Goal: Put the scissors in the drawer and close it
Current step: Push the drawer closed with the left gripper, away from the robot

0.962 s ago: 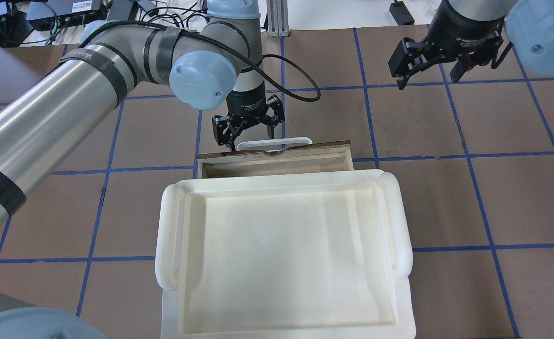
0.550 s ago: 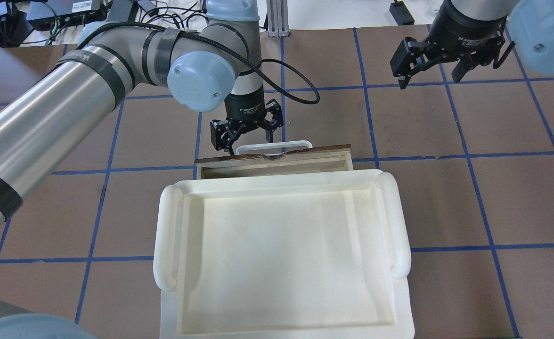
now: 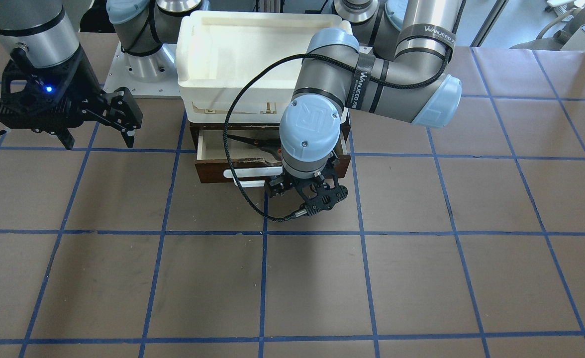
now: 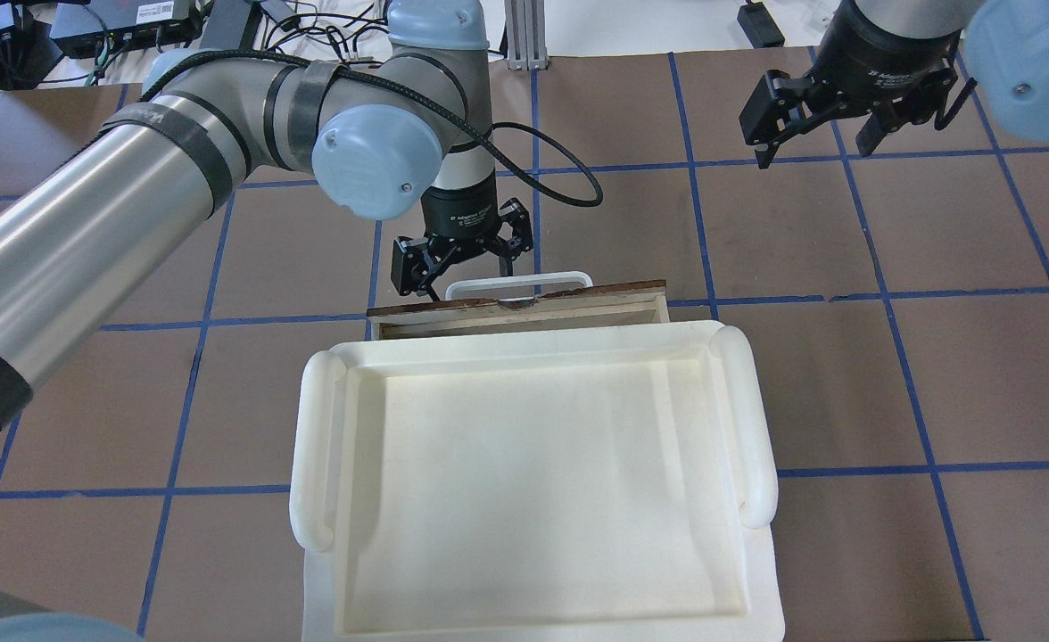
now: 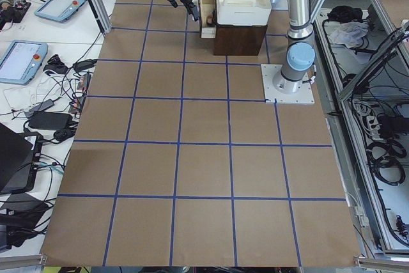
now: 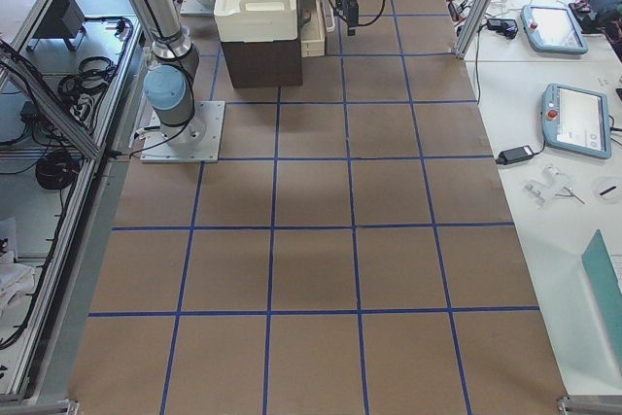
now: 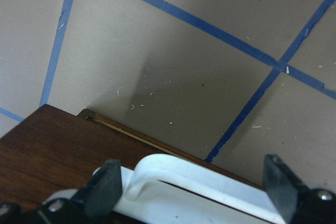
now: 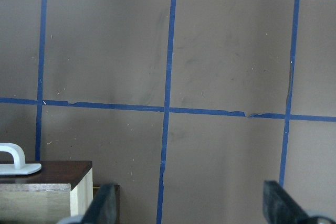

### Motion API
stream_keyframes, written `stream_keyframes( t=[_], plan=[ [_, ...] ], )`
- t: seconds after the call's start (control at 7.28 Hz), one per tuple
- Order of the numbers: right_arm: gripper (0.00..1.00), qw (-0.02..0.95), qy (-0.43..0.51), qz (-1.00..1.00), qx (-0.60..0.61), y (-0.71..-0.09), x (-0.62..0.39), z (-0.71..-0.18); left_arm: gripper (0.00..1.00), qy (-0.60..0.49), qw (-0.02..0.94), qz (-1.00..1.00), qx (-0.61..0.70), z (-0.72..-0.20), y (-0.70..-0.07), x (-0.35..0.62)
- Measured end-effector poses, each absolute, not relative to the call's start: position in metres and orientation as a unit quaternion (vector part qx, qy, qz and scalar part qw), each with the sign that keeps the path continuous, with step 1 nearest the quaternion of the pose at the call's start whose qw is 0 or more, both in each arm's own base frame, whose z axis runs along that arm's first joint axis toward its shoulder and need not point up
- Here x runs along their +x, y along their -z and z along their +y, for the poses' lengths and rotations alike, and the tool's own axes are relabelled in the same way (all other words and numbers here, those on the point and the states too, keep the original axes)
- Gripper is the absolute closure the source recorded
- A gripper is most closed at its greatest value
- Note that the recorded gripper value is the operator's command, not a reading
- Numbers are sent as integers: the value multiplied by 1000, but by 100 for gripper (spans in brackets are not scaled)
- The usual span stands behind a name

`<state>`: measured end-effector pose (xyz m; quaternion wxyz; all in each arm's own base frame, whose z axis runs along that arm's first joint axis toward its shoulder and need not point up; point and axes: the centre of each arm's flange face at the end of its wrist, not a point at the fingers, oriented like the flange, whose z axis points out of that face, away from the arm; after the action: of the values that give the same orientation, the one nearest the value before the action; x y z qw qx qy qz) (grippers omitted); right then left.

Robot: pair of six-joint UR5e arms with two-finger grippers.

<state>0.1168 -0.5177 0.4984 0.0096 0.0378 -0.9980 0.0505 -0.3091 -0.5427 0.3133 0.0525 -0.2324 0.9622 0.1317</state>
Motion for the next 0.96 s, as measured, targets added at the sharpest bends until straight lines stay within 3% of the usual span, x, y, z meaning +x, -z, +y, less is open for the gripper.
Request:
stream_keyframes(
  t=[0.96],
  plan=[
    [0, 9, -50, -998, 38, -498, 117, -518, 0, -167, 78, 947, -264, -516, -307, -303]
  ],
)
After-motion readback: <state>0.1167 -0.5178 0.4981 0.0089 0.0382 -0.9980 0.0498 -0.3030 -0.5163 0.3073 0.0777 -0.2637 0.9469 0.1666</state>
